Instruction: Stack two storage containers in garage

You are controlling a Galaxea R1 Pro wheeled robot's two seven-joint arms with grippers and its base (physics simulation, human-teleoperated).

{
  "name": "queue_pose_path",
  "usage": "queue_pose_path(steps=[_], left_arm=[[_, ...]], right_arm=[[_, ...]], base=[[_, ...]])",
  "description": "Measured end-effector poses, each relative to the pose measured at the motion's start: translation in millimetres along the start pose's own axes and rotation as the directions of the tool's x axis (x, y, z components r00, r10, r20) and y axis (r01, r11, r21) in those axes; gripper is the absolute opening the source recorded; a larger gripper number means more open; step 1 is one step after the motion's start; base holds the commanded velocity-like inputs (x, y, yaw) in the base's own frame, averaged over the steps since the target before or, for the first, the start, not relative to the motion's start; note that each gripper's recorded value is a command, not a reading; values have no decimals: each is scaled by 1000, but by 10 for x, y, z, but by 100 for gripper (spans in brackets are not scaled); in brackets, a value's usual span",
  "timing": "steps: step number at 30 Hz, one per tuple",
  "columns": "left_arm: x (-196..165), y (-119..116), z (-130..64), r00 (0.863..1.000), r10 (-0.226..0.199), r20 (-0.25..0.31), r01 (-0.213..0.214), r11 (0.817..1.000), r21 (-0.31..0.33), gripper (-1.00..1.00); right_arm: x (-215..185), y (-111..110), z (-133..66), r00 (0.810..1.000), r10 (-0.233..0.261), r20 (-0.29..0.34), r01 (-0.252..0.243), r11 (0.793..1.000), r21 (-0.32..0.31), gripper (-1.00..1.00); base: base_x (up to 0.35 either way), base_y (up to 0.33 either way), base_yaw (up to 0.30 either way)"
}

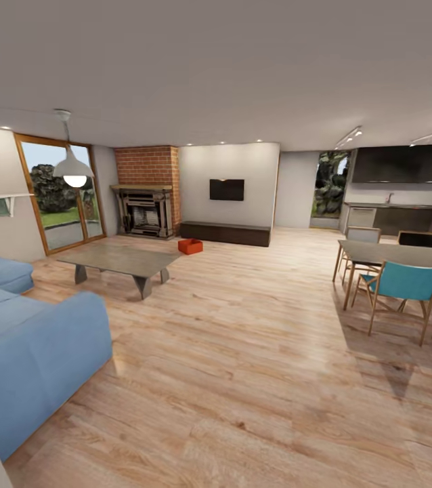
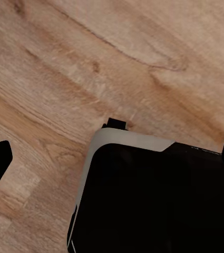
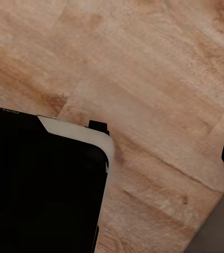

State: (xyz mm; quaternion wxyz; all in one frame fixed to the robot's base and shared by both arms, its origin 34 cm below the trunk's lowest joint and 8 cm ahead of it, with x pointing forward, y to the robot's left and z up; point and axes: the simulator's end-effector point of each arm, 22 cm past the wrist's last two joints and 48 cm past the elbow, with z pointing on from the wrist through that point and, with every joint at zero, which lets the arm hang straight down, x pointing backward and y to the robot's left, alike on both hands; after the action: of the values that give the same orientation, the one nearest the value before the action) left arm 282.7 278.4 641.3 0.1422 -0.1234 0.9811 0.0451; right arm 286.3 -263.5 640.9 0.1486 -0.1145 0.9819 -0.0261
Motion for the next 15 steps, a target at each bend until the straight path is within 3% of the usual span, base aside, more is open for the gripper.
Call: queue_pose_path(steps=[15], left_arm=[[2,1,0,1000,0,0,0,1000,0,100]], right_arm=[[0,0,0,1000,0,0,0,1000,0,100]], base=[[322,0,0]])
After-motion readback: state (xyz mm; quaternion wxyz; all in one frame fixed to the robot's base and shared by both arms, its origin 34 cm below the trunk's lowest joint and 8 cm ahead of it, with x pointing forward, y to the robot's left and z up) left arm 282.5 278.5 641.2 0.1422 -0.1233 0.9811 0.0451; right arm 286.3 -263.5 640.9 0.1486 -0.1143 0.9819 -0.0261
